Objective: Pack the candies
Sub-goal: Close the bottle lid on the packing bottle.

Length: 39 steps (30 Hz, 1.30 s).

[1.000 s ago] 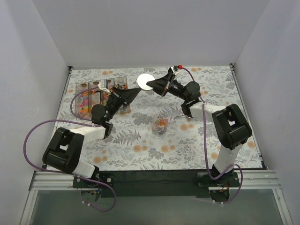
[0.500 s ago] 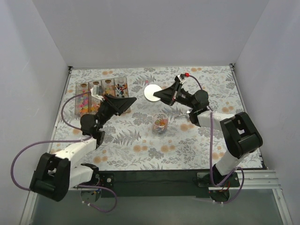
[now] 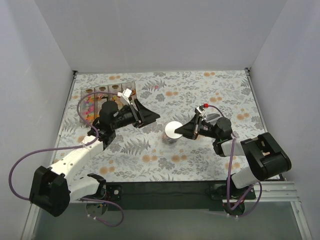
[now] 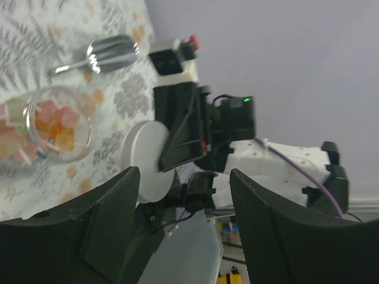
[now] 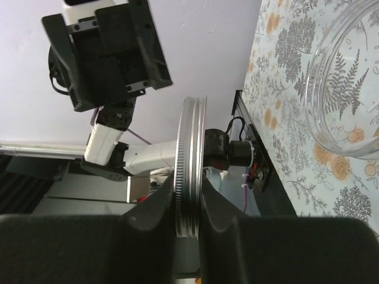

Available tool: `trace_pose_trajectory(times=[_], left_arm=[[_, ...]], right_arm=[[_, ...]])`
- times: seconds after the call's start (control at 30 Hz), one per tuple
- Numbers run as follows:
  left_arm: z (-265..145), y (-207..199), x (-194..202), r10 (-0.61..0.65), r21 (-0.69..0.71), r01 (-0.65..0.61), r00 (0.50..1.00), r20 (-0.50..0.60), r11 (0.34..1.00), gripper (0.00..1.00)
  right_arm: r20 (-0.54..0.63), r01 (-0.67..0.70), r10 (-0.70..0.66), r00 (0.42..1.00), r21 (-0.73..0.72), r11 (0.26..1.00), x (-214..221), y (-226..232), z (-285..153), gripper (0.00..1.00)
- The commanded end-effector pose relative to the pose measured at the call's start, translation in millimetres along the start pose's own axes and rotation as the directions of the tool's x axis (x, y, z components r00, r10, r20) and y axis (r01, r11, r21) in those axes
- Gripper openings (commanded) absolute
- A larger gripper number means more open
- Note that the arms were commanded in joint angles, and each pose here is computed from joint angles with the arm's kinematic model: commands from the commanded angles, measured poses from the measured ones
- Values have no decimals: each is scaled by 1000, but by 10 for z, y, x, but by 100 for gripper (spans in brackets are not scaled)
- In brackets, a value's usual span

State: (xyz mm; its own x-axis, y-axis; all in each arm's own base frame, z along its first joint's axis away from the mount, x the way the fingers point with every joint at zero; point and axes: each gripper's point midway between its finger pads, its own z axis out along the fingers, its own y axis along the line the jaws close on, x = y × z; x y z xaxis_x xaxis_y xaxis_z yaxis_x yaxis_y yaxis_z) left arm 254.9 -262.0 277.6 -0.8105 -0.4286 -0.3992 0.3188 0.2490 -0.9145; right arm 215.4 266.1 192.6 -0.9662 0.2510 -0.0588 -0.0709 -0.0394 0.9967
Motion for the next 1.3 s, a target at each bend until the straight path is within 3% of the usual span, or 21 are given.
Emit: trace_pose_trajectory(times=[0.0, 0.23, 0.83, 1.03, 1.27], left_arm=[[37, 406, 374, -31, -166, 12, 993, -113, 986, 61], [170, 618, 426, -52, -238, 20, 991, -126, 971, 61], [275, 911, 358, -24, -350, -2, 997, -71, 937, 61], [362, 1131, 423, -30, -386, -17, 993, -115, 922, 60], [471, 1141, 373, 7, -357, -51, 992, -122, 933, 56]], right_arm=[[-17, 295, -300, 954, -127, 947, 101, 274, -41, 3], [-36, 325, -329, 944, -85, 942, -117, 181, 126, 3], [1, 239, -240, 971, 89, 967, -473, -330, 290, 4], [-24, 204, -203, 979, 126, 971, -531, -424, 336, 4], [-27, 164, -162, 986, 174, 971, -561, -564, 347, 4]])
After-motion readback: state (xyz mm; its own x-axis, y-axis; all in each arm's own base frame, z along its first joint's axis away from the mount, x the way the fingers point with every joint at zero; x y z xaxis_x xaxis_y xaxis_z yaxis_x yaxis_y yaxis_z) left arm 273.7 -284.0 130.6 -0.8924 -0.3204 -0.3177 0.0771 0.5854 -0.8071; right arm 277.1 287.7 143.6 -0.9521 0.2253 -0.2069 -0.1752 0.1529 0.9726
